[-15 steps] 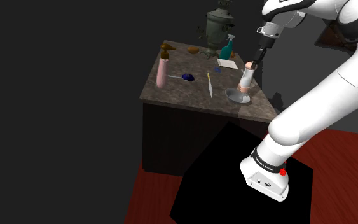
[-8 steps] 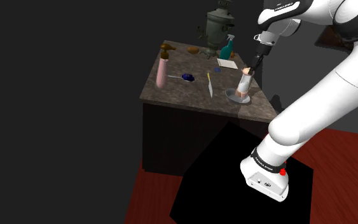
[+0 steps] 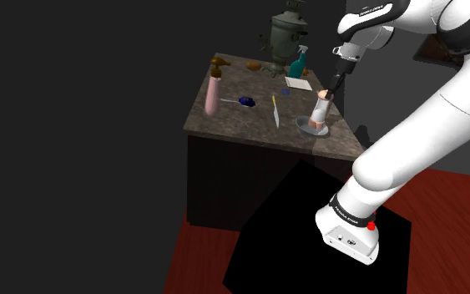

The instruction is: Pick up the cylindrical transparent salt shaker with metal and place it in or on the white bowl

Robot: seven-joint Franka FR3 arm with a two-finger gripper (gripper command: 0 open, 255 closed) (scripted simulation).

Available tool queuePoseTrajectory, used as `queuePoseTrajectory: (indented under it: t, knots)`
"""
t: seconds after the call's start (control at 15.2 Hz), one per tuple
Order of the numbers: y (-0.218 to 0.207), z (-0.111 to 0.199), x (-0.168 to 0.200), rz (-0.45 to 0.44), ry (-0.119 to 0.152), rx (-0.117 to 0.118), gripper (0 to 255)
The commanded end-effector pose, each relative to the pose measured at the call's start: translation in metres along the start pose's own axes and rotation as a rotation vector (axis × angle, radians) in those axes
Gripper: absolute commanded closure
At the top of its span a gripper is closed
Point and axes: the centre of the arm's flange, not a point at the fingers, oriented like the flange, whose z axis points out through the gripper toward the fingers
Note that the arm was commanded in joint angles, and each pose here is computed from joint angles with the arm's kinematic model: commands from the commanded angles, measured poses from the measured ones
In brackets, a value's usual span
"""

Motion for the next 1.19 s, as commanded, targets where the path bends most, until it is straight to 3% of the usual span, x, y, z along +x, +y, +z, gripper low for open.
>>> queuePoseTrajectory:
  t: [0.0, 0.33, 0.59, 1.12]
  knots:
    - [0.0, 0.0, 0.0, 0.0, 0.0, 0.0, 0]
    - [0.0, 0.0, 0.0, 0.0, 0.0, 0.0, 0]
    - [0.0, -0.05, 0.0, 0.0, 0.0, 0.0, 0]
    - [0.0, -0.05, 0.0, 0.0, 0.0, 0.0, 0]
